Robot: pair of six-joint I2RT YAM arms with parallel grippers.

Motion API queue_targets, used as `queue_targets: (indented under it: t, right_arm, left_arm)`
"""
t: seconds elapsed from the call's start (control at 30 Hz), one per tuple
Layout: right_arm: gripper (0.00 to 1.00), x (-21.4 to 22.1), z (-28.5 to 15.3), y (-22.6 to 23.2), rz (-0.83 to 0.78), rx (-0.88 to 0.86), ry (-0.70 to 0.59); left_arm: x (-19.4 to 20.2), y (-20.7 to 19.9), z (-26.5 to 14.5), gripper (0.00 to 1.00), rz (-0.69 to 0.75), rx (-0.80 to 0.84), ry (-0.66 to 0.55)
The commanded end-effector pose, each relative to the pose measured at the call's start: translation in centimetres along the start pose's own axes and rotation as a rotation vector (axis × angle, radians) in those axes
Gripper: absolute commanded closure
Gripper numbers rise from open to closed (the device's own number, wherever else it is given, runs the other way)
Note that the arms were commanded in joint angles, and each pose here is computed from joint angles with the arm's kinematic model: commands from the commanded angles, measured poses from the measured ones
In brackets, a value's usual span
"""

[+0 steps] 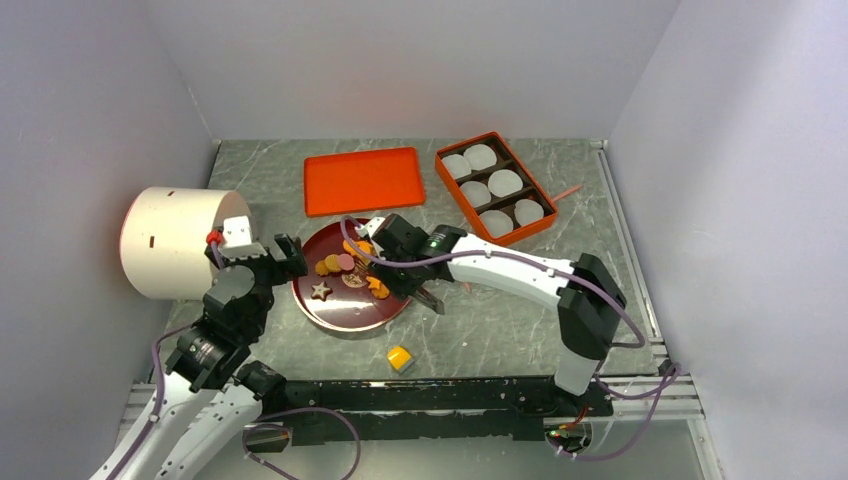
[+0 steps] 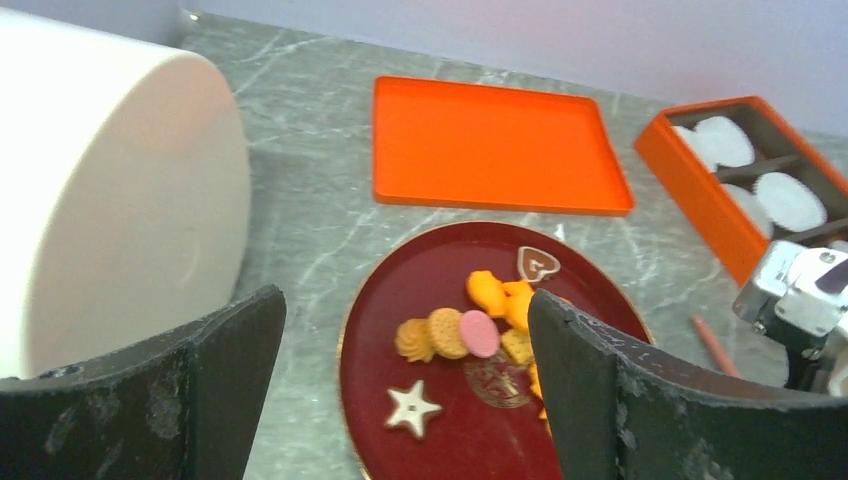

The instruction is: Pack the cookies

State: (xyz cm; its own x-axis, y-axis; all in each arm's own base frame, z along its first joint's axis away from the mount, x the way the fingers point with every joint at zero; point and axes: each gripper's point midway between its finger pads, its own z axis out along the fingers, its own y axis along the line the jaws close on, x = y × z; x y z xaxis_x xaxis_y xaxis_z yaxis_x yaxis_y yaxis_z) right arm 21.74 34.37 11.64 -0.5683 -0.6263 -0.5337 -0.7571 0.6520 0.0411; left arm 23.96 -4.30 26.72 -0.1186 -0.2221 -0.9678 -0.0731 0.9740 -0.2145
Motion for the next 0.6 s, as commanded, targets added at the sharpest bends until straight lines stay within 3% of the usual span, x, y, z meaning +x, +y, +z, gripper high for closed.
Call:
queue_targets:
  t: [0.0,0.57]
  right_arm:
    - [0.5,-0.4,0.1,0.2,0.044,0.014,0.061]
    - [0.48,0.9,1.7,1.0,0.034,0.122,0.205]
  left_arm:
    - [-0.6,2.1,0.0,0.04,0.127,-0.076,-0.066]
    - [-0.2,2.5,0.0,0.04,0.124,-0.079,-0.091]
